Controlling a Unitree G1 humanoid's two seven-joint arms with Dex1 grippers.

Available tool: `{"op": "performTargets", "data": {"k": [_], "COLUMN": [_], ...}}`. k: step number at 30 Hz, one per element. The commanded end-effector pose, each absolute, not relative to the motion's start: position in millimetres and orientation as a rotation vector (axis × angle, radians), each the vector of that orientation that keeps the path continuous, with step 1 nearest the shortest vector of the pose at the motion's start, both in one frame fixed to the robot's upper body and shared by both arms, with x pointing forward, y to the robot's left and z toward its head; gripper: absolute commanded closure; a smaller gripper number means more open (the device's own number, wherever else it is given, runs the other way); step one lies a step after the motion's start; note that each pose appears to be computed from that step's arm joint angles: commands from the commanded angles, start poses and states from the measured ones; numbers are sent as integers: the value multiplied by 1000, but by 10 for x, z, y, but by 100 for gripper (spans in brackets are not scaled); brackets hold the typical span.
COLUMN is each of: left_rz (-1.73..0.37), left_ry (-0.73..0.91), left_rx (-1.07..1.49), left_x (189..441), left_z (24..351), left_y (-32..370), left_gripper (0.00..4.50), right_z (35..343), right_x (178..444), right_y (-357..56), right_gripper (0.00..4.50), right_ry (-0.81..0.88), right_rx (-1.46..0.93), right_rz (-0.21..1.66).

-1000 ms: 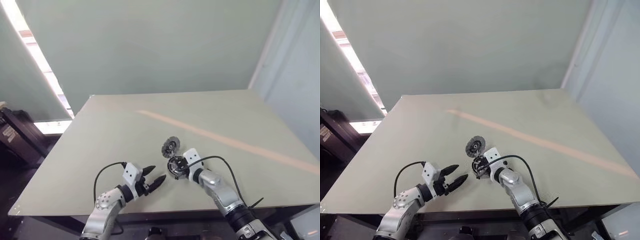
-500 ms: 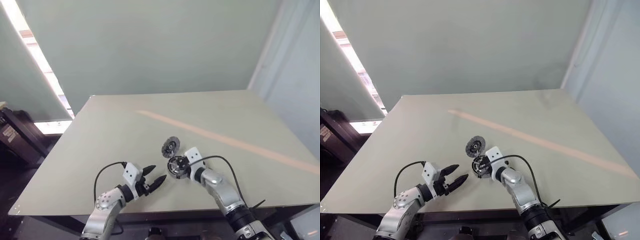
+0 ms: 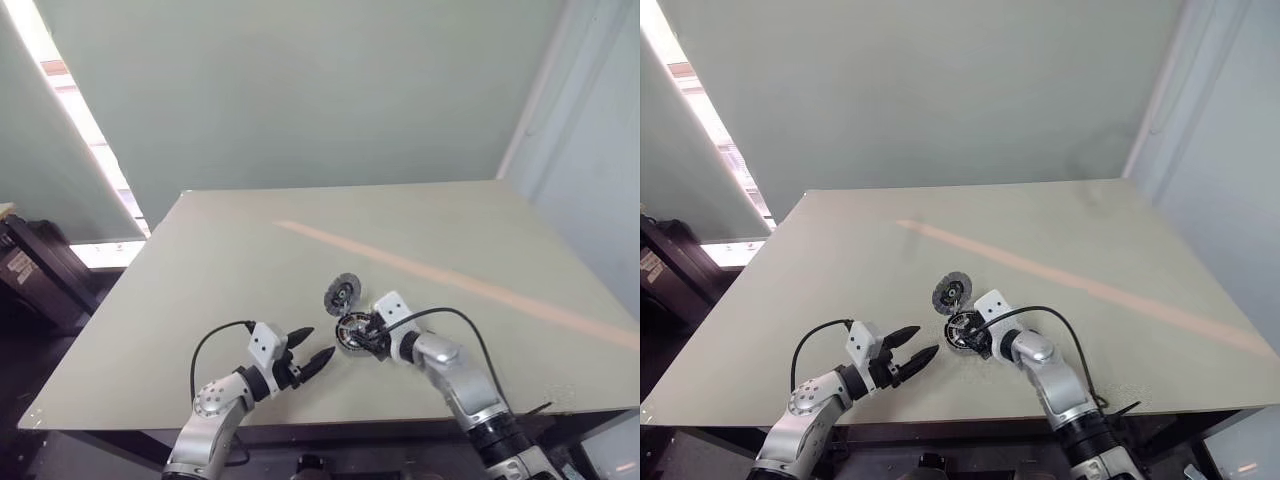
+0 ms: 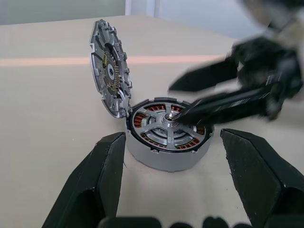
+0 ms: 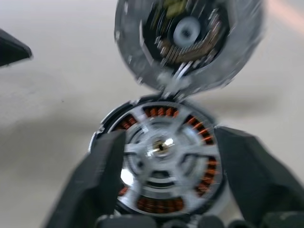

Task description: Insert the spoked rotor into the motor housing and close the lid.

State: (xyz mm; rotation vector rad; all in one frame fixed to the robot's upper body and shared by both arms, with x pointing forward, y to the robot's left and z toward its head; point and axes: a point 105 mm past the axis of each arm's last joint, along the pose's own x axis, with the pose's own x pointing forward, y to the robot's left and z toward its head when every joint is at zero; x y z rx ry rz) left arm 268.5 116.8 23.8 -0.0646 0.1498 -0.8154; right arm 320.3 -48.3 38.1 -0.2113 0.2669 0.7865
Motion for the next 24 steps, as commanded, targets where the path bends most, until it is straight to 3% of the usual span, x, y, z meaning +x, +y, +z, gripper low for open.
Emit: {"op": "performTargets", "data": {"k": [1,12,24], "left_rz": [-817,-826,-830], "left_ry": [105,107,109], "left_rx": [-47,-42,-42], "left_x": [2717,2726,2722], "left_z": [335,333,324], "left_y": [1167,1168,1164], "left_gripper": [107,107,107], "right_z": [645,538,392], "right_x": [3185,2892,2854], "right_y": [-463,-584,-480], "right_gripper": [3,3,3], "right_ry": [188,294,289], "right_rx": [-313,-716,-903], "right_rz": [844,1102,1221]}}
